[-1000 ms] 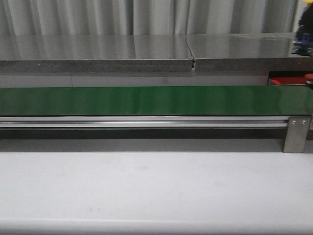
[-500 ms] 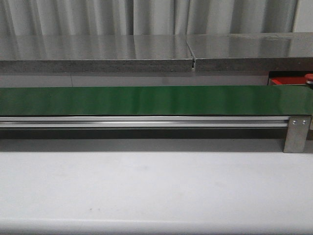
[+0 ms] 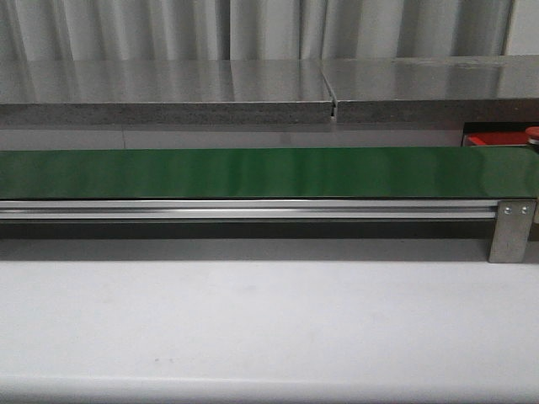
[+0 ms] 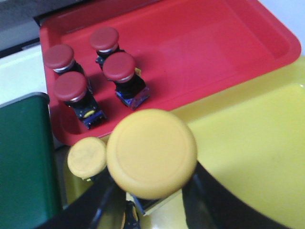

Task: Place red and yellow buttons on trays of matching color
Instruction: 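Lift the yellow button with the right gripper and carry it over the yellow tray, then lower the yellow button into the yellow tray and open the right gripper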

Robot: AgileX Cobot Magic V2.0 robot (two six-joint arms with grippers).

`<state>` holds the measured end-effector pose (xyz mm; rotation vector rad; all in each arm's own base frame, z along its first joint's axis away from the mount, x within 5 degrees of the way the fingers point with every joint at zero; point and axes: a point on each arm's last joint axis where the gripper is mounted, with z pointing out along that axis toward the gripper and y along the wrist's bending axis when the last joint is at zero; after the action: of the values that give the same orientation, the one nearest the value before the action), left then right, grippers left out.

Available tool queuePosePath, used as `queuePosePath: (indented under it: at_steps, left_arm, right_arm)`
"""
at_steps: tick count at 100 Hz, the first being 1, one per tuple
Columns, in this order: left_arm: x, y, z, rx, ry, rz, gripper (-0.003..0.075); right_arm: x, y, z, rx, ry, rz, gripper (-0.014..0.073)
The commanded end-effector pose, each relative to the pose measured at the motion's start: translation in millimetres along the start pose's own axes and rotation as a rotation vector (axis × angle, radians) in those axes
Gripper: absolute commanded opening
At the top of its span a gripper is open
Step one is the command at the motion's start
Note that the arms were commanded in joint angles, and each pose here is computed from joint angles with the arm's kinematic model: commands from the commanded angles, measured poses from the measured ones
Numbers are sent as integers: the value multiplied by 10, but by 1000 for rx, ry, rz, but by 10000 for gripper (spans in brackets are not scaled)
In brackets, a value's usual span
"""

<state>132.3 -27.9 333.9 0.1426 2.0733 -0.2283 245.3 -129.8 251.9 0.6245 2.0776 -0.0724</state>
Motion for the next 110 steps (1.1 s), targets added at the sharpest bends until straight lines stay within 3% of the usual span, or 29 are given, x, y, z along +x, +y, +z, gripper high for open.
queuePosePath:
  at_steps: [1,78,88,102,110]
  left_arm:
    - [-146,-22,-61,11,-102,-6,-20]
    - [-146,-22,-61,11,-102,-6,-20]
    - [-146,-22,-61,11,-102,-6,-20]
    - [-146,-22,-61,11,-102,-6,-20]
    - [-146,-22,-61,11,-102,-6,-20]
  right_arm:
    - [-114,-49,3,46,-61,33,27]
    - [207,-208,611,104,118,140,43]
    - [208,-203,619,97,124,134,160]
    - [212,-198,619,92,128,134,466]
    - [213,-196,619,90,129,135,551]
